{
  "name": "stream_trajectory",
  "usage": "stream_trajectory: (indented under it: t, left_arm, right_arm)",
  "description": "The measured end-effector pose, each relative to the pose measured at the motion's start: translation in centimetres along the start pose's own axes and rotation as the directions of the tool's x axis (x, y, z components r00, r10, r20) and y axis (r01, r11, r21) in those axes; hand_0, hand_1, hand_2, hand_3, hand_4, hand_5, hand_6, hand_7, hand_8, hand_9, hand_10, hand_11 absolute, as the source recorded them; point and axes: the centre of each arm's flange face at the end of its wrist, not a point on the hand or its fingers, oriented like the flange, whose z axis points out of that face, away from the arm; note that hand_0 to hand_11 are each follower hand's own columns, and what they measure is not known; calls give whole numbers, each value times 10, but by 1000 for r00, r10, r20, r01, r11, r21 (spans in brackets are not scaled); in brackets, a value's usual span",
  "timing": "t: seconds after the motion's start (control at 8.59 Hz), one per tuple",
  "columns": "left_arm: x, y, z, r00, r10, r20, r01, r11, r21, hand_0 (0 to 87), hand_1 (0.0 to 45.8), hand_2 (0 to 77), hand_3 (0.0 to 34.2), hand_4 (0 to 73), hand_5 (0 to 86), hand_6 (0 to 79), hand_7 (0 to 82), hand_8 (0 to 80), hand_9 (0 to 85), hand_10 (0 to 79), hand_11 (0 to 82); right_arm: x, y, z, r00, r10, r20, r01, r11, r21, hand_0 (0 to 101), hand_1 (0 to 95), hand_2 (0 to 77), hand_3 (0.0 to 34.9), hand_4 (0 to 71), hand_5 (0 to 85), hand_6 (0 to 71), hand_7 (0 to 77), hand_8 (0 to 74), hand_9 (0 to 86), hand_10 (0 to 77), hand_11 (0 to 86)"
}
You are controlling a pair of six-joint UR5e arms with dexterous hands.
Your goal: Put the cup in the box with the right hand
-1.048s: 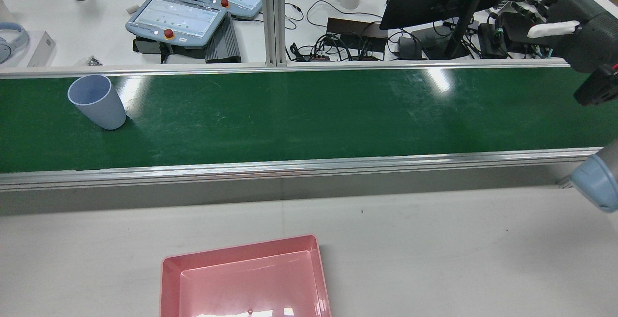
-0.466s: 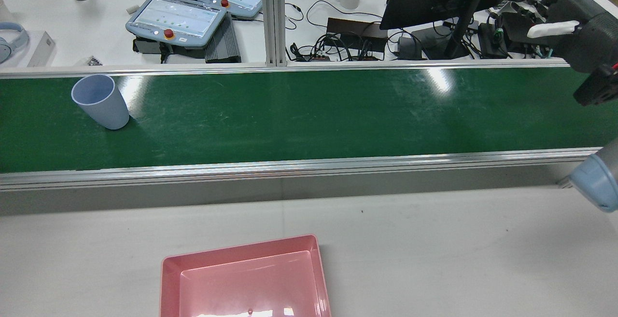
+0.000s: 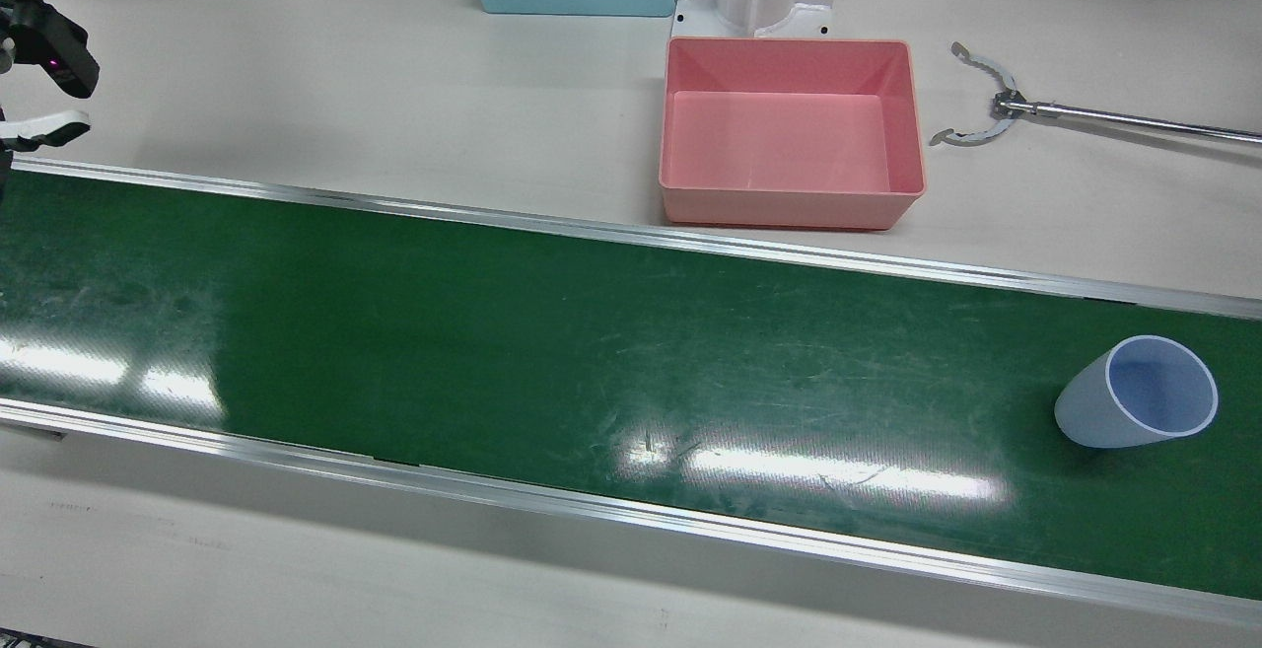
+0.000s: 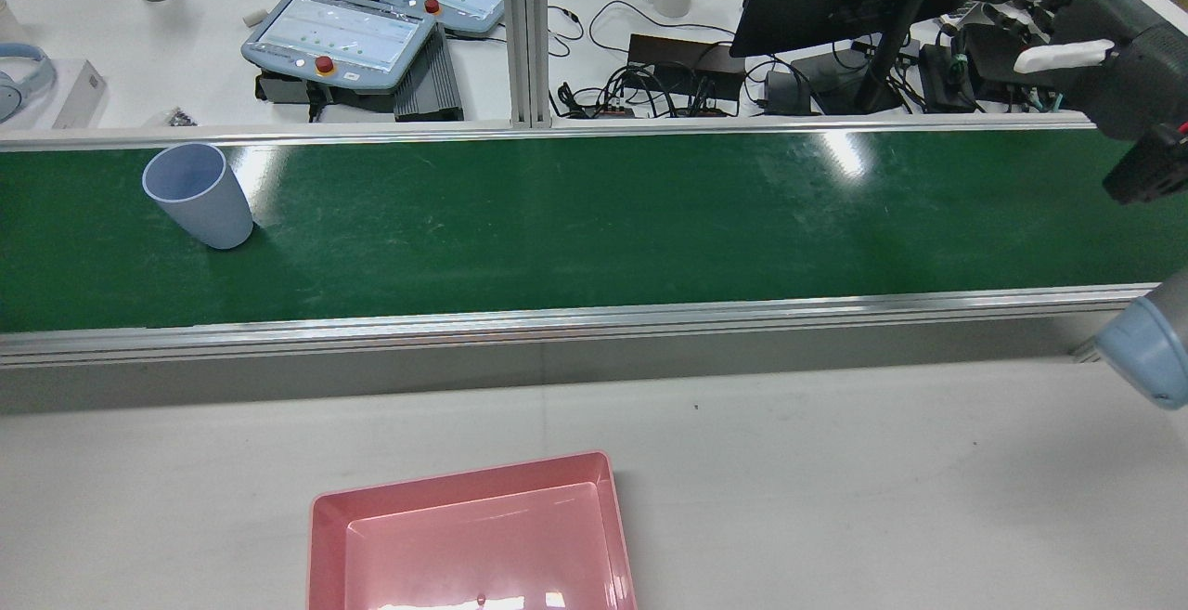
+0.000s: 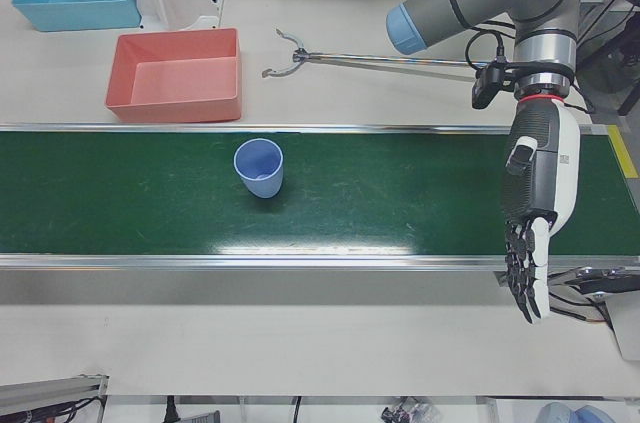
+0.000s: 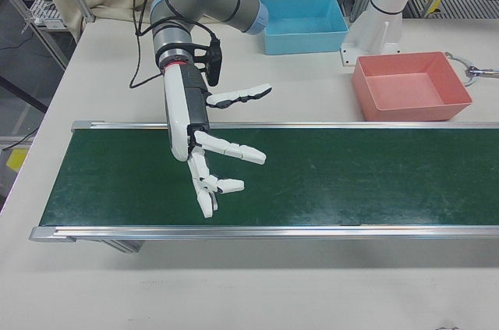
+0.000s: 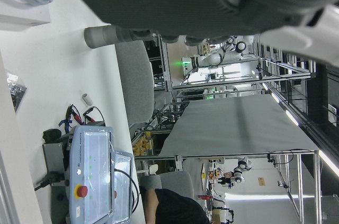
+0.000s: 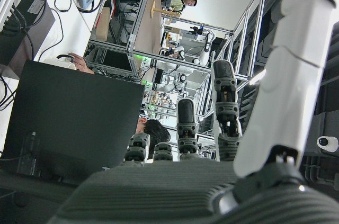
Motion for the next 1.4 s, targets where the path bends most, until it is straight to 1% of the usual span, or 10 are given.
stream_trajectory:
  t: [0.58, 0.7, 1.4]
  left_arm:
    - [0, 0, 0, 1000, 0, 0, 0, 1000, 0, 0, 5, 5, 0, 0, 0, 0, 0, 0, 5, 0, 0]
    - [0, 0, 0, 1000, 0, 0, 0, 1000, 0, 0, 5, 5, 0, 0, 0, 0, 0, 0, 5, 0, 0]
    - [0, 0, 0, 1000, 0, -1, 0, 1000, 0, 0, 5, 5, 0, 0, 0, 0, 0, 0, 5, 0, 0]
  right_arm:
    - [1, 0, 1, 1000, 0, -1, 0, 1000, 0, 561, 125, 5, 0, 344, 49, 93, 420, 5, 87, 65, 109]
    - [1, 0, 1, 1000, 0, -2, 0, 1000, 0, 561, 131, 5, 0, 349, 49, 93, 431, 5, 98, 65, 109]
    - [1, 0, 1, 1000, 0, -1, 0, 1000, 0, 561, 131, 5, 0, 349, 49, 93, 431, 5, 87, 65, 109]
